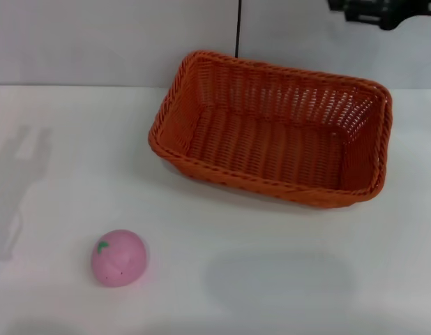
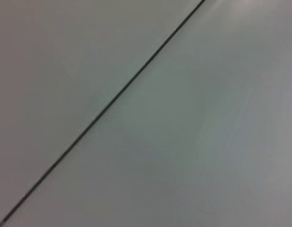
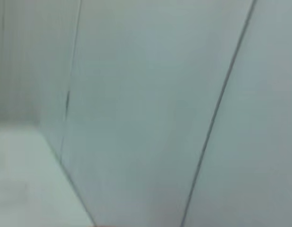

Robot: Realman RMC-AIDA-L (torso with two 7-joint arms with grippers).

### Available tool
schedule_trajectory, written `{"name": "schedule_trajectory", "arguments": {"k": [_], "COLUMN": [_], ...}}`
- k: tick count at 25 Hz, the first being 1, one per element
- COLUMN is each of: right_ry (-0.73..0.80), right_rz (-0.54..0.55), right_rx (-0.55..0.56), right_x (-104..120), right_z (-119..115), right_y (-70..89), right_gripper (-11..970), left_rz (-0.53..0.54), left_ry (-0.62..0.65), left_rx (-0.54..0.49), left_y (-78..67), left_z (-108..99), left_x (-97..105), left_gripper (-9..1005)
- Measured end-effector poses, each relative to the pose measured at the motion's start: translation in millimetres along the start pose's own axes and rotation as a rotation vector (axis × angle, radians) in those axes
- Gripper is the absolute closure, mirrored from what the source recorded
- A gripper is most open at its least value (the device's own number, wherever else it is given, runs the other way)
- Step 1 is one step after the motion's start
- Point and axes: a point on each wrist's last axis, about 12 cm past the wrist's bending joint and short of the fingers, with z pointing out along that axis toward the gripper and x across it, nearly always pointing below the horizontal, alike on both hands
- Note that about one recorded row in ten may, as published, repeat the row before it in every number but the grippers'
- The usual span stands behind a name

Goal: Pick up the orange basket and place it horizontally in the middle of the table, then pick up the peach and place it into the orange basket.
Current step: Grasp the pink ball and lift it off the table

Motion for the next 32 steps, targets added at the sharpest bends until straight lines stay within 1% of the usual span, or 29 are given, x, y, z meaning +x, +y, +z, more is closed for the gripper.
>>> {"name": "schedule_trajectory", "arguments": {"k": [2, 4, 6, 7, 9, 12, 13, 16, 17, 19, 22, 24, 26, 32], "right_ry": [-0.121, -0.269, -0.382, -0.454, -0.543, -0.64, -0.653, -0.68, -0.686, -0.7, -0.735, -0.756, -0.769, -0.78], "right_rz": [0.07, 0.155, 0.23, 0.282, 0.361, 0.449, 0.464, 0.515, 0.523, 0.531, 0.524, 0.521, 0.526, 0.537], "right_rx": [0.026, 0.056, 0.07, 0.082, 0.122, 0.257, 0.297, 0.463, 0.504, 0.572, 0.656, 0.7, 0.727, 0.732], "right_x": [12.9, 30.2, 49.2, 63.1, 87.2, 123.3, 130.5, 153.9, 158.0, 163.8, 167.9, 169.6, 170.9, 171.0], "right_z": [-18.6, -41.2, -58.0, -68.8, -83.2, -106.8, -111.9, -131.5, -138.0, -150.9, -171.2, -180.5, -185.8, -187.7], "right_y": [10.0, 22.9, 37.3, 47.5, 63.1, 85.6, 90.0, 102.2, 104.0, 107.1, 111.1, 112.6, 113.6, 110.5], "right_gripper": [419, 418, 418, 419, 419, 419, 419, 418, 418, 418, 418, 418, 419, 419], "left_rz": [0.016, 0.044, 0.078, 0.092, 0.123, 0.164, 0.176, 0.203, 0.206, 0.204, 0.205, 0.207, 0.212, 0.217], "left_ry": [0.033, 0.096, 0.168, 0.201, 0.282, 0.432, 0.479, 0.639, 0.685, 0.755, 0.815, 0.84, 0.857, 0.903], "left_rx": [0.027, 0.073, 0.12, 0.141, 0.201, 0.323, 0.366, 0.508, 0.542, 0.574, 0.583, 0.584, 0.575, 0.524], "left_y": [0.3, 2.2, 6.3, 8.0, 10.4, 11.0, 10.8, 6.9, 6.1, 5.6, 6.4, 6.2, 6.8, 10.5], "left_z": [1.0, 1.4, 0.7, 0.4, 0.9, 2.5, 3.3, 2.9, 2.3, 0.7, -1.3, -2.6, -3.7, -9.0], "left_x": [-0.9, -4.1, -10.5, -13.1, -17.7, -21.1, -22.3, -20.0, -18.5, -14.5, -9.1, -5.0, -1.5, 7.0], "left_gripper": [489, 490, 490, 490, 490, 490, 490, 489, 488, 486, 484, 482, 480, 474]}}
